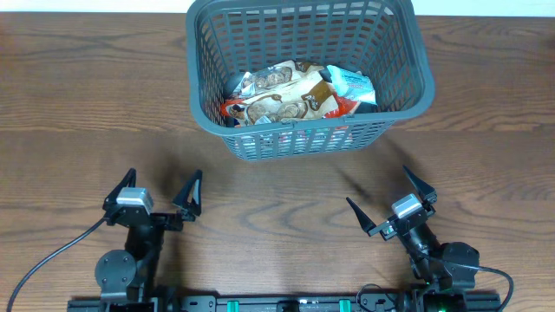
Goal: Pack container
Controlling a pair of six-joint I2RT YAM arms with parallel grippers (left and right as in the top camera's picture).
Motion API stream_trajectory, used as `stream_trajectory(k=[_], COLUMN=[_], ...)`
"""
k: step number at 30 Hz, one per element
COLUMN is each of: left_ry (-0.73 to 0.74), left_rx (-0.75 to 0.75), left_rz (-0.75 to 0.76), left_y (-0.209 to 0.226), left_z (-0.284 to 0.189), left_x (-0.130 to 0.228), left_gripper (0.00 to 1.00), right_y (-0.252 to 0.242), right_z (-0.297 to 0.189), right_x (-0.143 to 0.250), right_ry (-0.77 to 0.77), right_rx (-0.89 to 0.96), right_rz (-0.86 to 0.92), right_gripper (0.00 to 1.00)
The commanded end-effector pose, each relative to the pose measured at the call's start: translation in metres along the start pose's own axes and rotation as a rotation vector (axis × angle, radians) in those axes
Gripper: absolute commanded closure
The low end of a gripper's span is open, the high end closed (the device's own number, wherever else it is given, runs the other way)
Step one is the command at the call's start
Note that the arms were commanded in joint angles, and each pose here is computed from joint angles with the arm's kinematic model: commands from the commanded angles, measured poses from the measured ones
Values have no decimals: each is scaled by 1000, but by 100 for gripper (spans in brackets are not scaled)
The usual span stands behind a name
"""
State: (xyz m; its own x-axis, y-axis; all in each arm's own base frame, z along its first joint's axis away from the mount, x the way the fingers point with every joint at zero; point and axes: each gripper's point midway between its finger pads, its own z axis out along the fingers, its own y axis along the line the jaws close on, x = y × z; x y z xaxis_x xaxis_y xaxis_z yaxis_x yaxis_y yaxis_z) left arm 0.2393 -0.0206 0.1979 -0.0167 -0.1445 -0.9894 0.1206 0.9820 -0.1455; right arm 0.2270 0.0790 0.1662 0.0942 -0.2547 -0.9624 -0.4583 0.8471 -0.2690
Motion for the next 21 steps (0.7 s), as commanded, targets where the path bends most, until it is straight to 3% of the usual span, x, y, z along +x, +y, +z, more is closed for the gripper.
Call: stream_trajectory(k=[1, 21], left_ry=[-3, 78], left_rx=[15, 23], left_rz=[-8, 16], left_y=[-1, -1], left_z=[2, 6], left_x=[8, 42], left_gripper=[1, 1], right_y=[2, 2], right_z=[0, 0], right_x=[0, 0], right_ry=[-1, -1], right_rx=[-7, -7], right_rz=[0, 0], right_gripper=[1, 1])
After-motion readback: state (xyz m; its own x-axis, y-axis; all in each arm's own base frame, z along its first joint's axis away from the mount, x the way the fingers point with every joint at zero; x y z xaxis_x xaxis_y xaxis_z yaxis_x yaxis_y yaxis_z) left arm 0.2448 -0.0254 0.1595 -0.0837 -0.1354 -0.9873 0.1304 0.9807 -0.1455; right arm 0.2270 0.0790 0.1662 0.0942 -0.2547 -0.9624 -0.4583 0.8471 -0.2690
